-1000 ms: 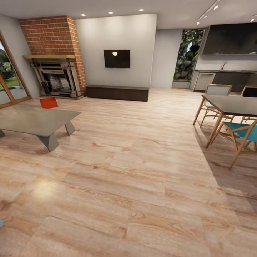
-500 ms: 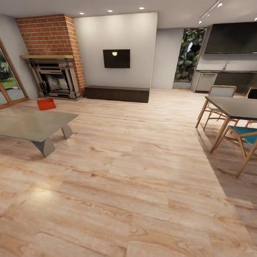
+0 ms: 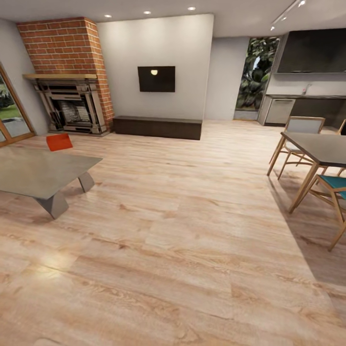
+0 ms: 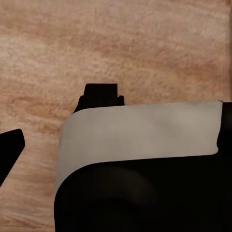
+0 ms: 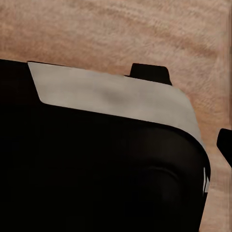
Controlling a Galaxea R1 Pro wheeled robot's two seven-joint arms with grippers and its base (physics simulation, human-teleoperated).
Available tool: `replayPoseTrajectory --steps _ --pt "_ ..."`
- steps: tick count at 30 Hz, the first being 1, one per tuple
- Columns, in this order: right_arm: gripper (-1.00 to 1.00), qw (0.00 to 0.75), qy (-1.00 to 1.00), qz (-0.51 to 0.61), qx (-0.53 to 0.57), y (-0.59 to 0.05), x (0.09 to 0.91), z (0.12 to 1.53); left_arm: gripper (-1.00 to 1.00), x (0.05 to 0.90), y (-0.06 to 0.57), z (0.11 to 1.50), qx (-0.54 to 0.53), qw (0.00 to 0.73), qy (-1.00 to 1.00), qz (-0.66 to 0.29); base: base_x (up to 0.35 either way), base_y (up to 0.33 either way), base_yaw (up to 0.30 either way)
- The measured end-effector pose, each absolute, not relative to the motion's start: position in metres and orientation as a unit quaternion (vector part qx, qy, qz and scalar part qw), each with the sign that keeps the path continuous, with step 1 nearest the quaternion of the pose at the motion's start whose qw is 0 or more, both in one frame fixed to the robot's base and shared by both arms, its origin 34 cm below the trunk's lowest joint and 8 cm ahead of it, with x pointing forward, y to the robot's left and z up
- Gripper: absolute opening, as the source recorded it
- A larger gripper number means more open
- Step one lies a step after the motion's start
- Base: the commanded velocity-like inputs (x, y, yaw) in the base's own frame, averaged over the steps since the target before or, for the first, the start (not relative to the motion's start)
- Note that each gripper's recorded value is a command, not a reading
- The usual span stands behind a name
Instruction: Move the two storage containers from the living room to the garage. In the garage, place one container on the floor and stack the other container on top of it (either order is fine).
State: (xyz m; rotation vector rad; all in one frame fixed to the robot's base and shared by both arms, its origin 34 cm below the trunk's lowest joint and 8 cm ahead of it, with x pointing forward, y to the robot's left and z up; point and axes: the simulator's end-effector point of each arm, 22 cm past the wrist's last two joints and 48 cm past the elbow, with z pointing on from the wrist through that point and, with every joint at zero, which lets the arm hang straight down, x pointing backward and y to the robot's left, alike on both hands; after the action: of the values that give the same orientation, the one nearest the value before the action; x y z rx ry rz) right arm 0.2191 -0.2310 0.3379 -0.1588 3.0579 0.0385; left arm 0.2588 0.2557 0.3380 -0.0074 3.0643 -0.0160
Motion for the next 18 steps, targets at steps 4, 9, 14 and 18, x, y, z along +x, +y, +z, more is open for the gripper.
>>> replayPoseTrajectory --steps 4,9,14,18 --pt "1.00 0.041 0.998 0.010 -0.052 -0.2316 0.2197 0.3379 1.00 0.2587 0.2557 0.3380 -0.002 0.038 0.999 -0.005 0.324 0.000 0.000" --pt "1.00 0.042 0.998 0.008 -0.051 -0.2321 0.2205 0.3380 1.00 0.2588 0.2557 0.3380 -0.002 0.038 0.999 -0.005 0.324 0.000 0.000" --pt "1.00 0.044 0.998 0.008 -0.050 -0.2320 0.2211 0.3381 1.00 0.2589 0.2557 0.3380 -0.002 0.039 0.999 -0.005 0.324 0.000 0.000" --pt "1.00 0.045 0.998 0.008 -0.049 -0.2315 0.2215 0.3381 1.00 0.2589 0.2557 0.3380 -0.002 0.039 0.999 -0.005 0.324 0.000 0.000"
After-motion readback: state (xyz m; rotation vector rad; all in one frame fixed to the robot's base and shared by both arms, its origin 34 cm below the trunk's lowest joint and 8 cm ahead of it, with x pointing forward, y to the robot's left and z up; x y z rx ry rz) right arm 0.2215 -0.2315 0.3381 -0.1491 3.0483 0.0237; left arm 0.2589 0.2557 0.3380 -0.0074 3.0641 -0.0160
